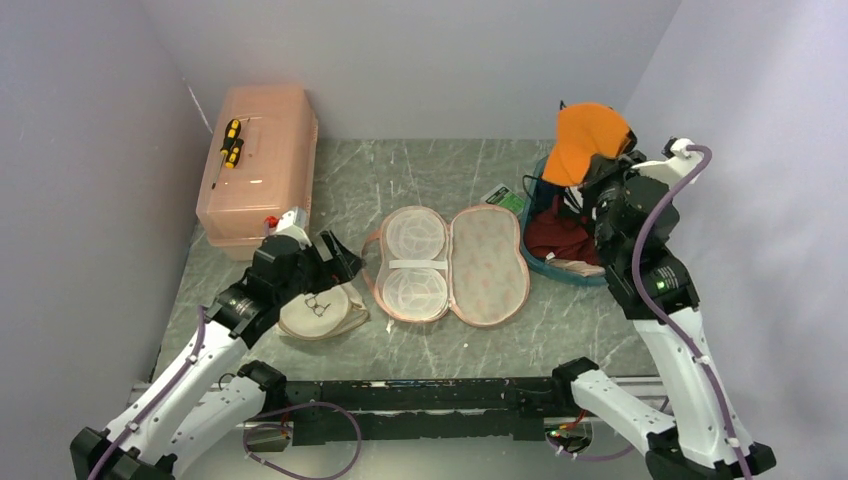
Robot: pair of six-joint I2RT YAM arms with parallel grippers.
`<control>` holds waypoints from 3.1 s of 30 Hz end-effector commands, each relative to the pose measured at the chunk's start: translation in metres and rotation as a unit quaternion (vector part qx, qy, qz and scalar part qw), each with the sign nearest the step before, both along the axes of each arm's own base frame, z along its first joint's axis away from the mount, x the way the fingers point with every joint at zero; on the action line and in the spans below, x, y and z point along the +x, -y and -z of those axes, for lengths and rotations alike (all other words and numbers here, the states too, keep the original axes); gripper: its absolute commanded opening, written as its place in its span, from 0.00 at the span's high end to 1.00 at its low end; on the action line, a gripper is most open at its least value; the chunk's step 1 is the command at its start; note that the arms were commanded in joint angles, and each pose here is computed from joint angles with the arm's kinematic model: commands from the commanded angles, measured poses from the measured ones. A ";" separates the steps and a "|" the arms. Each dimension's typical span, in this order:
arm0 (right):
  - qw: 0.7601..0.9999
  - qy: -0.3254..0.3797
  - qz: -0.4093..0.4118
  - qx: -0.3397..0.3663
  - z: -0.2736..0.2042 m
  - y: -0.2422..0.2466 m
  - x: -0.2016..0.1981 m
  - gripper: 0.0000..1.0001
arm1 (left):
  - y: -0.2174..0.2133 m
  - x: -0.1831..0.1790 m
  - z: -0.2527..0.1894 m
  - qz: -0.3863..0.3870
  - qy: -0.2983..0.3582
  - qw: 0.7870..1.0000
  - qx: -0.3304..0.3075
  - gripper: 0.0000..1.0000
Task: Unzip the laundry bag and remove the bra
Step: Place the bra in the bin.
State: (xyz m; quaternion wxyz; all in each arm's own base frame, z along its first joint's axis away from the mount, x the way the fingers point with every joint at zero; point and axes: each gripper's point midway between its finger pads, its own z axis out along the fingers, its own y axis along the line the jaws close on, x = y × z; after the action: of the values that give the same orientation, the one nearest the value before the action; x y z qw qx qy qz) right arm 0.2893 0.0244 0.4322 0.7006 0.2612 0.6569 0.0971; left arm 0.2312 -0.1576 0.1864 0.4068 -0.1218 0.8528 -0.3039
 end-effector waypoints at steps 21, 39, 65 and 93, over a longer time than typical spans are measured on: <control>0.988 -0.080 0.076 0.112 0.222 0.086 0.064 1.00 | 0.043 0.002 0.023 0.066 -0.026 0.994 -0.082 0.08; 0.969 -0.194 0.122 0.094 0.311 0.103 0.050 0.74 | 0.043 -0.003 0.032 0.074 -0.034 0.993 -0.080 0.08; 0.990 -0.038 -0.095 0.092 0.149 0.006 0.042 0.28 | 0.044 -0.007 0.042 0.071 -0.059 0.992 -0.086 0.09; 0.966 -0.159 0.097 0.181 0.316 0.087 0.060 0.64 | 0.033 -0.009 0.049 0.049 -0.071 0.994 -0.065 0.09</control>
State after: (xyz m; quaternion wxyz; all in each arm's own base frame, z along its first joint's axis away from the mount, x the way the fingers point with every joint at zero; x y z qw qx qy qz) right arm 0.3481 -0.0549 0.1156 0.5222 0.4510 0.7152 0.1118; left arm 0.2165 -0.1885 0.1277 0.3068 -0.1306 0.8705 -0.3621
